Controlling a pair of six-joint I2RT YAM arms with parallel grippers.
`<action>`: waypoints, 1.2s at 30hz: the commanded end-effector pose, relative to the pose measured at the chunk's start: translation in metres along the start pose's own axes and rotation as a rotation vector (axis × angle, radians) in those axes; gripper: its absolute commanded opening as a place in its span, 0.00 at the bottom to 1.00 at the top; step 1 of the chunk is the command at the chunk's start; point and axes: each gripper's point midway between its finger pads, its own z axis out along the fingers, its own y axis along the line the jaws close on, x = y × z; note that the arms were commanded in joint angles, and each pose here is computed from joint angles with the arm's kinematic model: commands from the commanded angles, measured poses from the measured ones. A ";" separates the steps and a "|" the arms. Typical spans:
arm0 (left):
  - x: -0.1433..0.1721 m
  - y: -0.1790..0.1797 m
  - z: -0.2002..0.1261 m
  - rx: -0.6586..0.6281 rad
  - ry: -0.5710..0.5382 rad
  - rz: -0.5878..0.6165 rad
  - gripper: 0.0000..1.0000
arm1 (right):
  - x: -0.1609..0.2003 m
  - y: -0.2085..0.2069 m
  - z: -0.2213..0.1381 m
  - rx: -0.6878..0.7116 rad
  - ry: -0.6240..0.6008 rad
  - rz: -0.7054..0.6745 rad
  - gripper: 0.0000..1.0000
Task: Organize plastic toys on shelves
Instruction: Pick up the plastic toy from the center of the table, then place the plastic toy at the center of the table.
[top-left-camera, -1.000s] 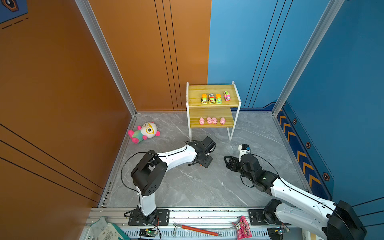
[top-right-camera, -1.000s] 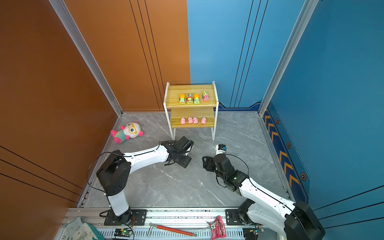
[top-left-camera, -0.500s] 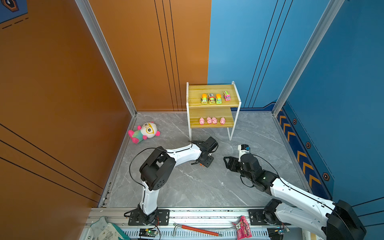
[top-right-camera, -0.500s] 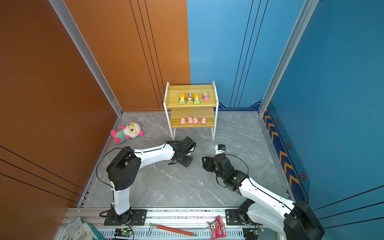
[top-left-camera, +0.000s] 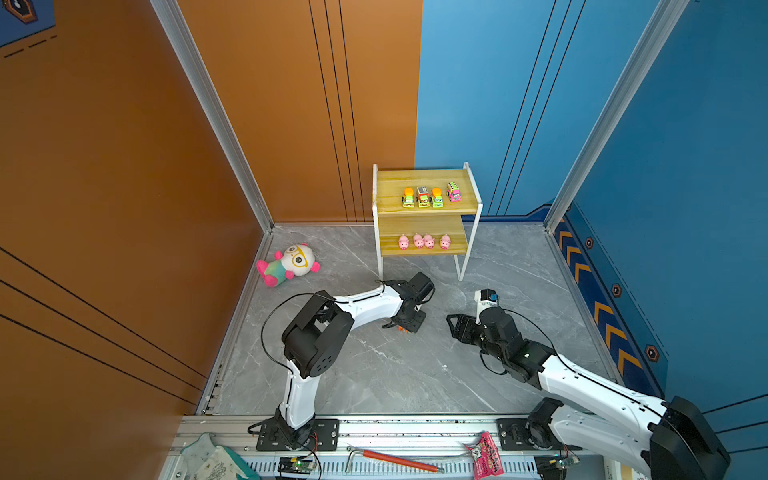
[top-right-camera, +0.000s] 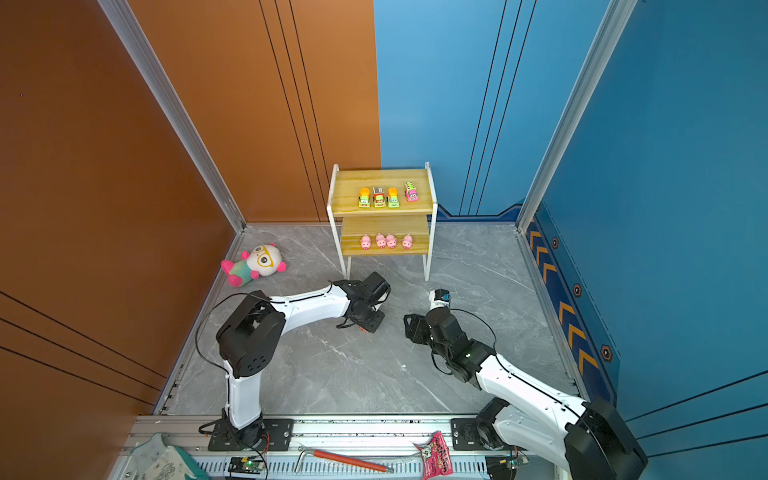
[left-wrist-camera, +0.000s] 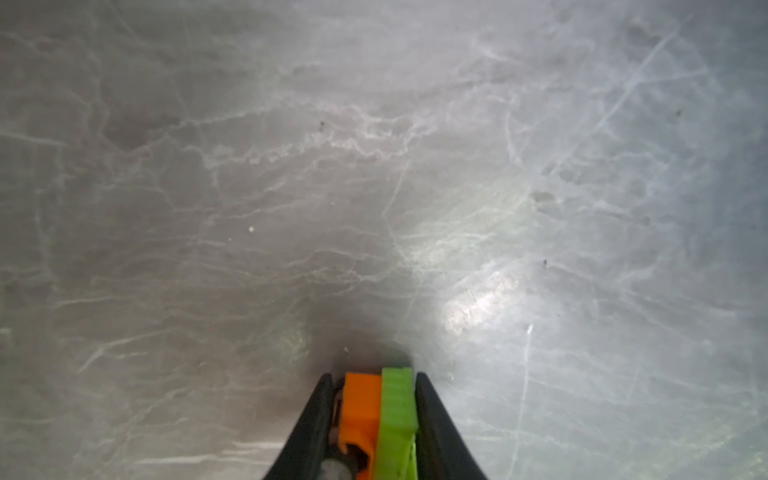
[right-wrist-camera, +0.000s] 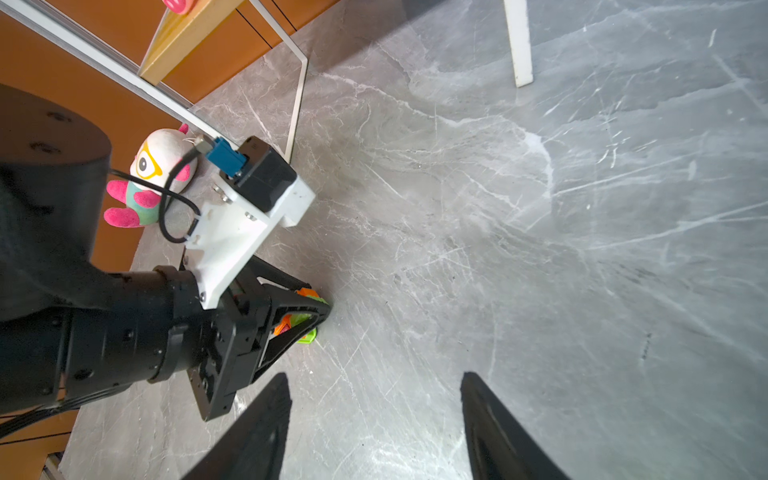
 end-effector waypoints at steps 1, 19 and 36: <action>-0.013 0.002 -0.013 0.087 -0.042 -0.113 0.28 | 0.002 -0.002 0.004 0.003 0.004 -0.030 0.66; -0.046 0.055 -0.088 0.487 -0.509 -0.866 0.29 | 0.011 0.104 0.014 -0.293 -0.134 -0.242 0.68; -0.039 0.071 -0.125 0.624 -0.646 -1.095 0.29 | 0.007 0.159 0.045 -0.431 -0.297 -0.298 0.67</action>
